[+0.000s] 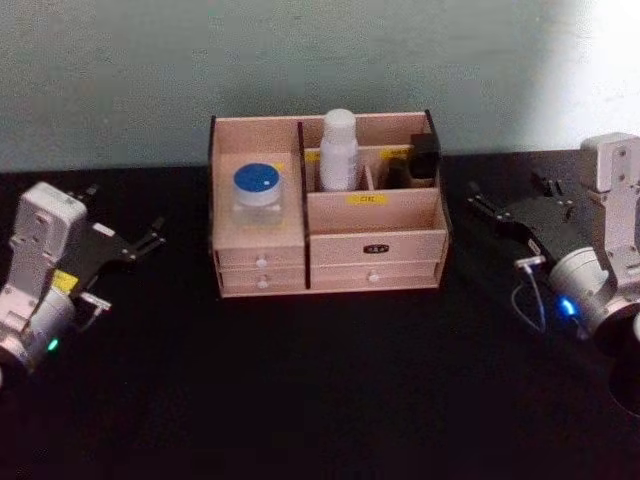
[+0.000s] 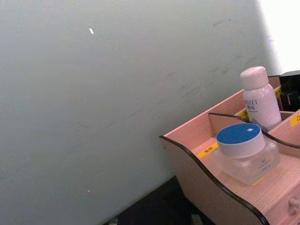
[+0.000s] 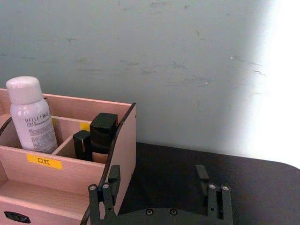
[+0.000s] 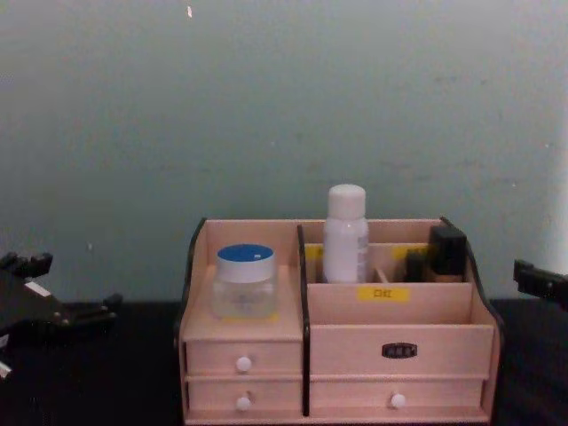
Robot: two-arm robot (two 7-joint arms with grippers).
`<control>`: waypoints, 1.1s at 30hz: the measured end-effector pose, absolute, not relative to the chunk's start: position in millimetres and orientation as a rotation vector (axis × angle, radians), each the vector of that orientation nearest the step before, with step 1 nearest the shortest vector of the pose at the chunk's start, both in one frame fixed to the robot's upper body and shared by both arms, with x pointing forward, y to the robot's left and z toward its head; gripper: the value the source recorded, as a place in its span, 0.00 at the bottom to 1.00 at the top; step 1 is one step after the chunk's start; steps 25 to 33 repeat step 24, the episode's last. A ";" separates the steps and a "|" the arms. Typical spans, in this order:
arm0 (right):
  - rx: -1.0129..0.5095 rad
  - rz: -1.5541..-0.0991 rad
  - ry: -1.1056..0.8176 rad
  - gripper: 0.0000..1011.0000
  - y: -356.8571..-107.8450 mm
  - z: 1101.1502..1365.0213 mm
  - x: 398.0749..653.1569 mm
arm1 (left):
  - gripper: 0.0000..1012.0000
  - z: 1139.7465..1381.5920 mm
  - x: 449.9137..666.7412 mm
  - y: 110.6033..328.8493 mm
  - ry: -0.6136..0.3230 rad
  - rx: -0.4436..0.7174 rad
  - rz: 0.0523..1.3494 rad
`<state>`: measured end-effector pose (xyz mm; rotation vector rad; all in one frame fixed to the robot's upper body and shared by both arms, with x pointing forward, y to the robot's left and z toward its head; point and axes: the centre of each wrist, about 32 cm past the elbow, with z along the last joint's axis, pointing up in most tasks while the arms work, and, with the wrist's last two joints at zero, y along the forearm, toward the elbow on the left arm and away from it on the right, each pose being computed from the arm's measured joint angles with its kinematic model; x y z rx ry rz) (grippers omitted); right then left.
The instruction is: Pick up the facial cleanser and watermelon frost from the table and place them into the tiered storage box.
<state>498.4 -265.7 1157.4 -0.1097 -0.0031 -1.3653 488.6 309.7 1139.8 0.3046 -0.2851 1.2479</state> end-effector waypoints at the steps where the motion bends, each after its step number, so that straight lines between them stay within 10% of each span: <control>1: -0.110 -1.365 -0.003 0.99 -265.7 1157.4 498.5 | 0.99 1139.8 488.6 309.7 -0.285 0.304 1.248; 33: -0.110 -1.365 -0.003 0.99 -265.7 1157.4 498.5 | 0.99 1139.8 488.6 309.7 -0.285 0.304 1.248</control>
